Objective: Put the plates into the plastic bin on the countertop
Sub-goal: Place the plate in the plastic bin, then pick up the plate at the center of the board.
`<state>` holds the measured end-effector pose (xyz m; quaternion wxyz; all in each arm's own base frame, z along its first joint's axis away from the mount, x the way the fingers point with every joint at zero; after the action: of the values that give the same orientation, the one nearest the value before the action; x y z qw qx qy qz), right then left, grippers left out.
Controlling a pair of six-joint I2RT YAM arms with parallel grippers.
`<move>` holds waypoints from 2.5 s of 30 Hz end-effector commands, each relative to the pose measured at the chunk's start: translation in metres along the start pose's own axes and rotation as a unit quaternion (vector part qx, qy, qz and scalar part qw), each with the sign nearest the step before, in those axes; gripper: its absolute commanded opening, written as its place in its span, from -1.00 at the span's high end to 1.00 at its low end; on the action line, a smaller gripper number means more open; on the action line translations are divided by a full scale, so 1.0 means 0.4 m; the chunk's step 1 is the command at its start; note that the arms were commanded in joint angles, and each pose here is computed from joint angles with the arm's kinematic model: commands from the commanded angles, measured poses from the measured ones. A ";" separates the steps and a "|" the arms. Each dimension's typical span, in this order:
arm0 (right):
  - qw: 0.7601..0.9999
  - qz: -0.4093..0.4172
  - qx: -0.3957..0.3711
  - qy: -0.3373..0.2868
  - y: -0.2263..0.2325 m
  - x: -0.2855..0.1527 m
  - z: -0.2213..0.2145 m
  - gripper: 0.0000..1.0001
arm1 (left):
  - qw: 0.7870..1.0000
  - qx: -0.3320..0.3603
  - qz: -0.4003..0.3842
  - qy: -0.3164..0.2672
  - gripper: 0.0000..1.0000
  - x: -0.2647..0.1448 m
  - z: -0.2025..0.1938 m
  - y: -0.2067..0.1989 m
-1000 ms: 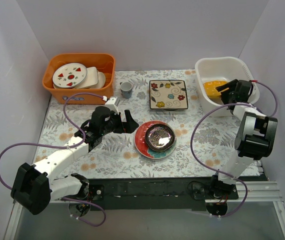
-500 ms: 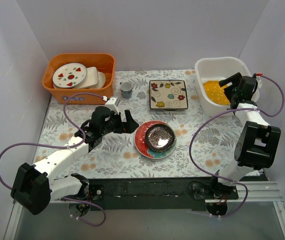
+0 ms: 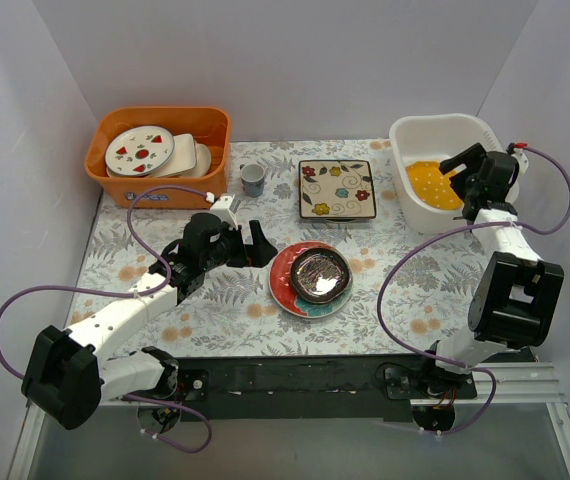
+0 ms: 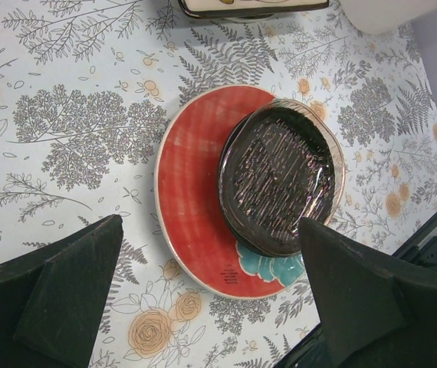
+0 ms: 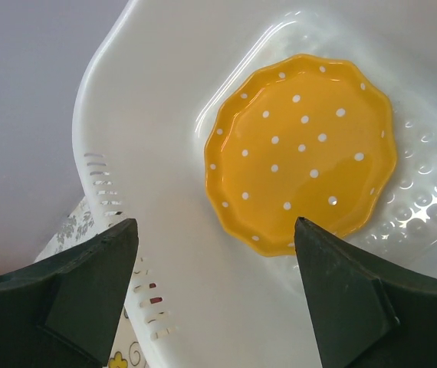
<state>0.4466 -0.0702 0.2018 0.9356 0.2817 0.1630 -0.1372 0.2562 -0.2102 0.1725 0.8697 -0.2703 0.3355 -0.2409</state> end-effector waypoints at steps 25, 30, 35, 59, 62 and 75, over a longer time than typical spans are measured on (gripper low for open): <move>0.976 0.197 -0.096 0.000 0.277 -0.206 0.054 -0.72 | 0.999 -0.005 -0.006 0.051 -0.96 0.053 0.002 -0.030; 0.965 0.232 -0.116 0.026 0.342 -0.233 0.012 -0.72 | 0.997 -0.013 -0.002 0.070 -0.92 0.077 -0.011 -0.023; 0.952 0.266 -0.135 0.067 0.395 -0.255 -0.073 -0.71 | 0.995 -0.018 0.001 0.094 -0.83 0.103 -0.034 -0.014; 0.912 0.297 -0.170 0.227 0.309 -0.358 -0.392 -0.66 | 0.986 -0.036 -0.015 0.162 -0.44 0.168 -0.146 -0.001; 0.909 0.300 -0.167 0.238 0.300 -0.366 -0.413 -0.65 | 0.984 -0.037 -0.025 0.170 -0.38 0.174 -0.158 -0.005; 0.897 0.309 -0.175 0.262 0.274 -0.395 -0.456 -0.61 | 0.979 -0.041 -0.004 0.198 -0.04 0.205 -0.211 0.020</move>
<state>0.3074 0.1427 0.1627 0.8883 0.1845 0.3464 0.2385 0.2515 -0.2733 0.0742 0.7730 -0.2550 0.5155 -0.2679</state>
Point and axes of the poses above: each gripper's point midway between its finger pads, its own x axis out along the fingers, its own y axis along the line the jaws close on, z = x × y, the point moved 3 cm from there along -x, back along the fingers, and after that the axes turned 11 degrees about -x, right-handed, at the moved point
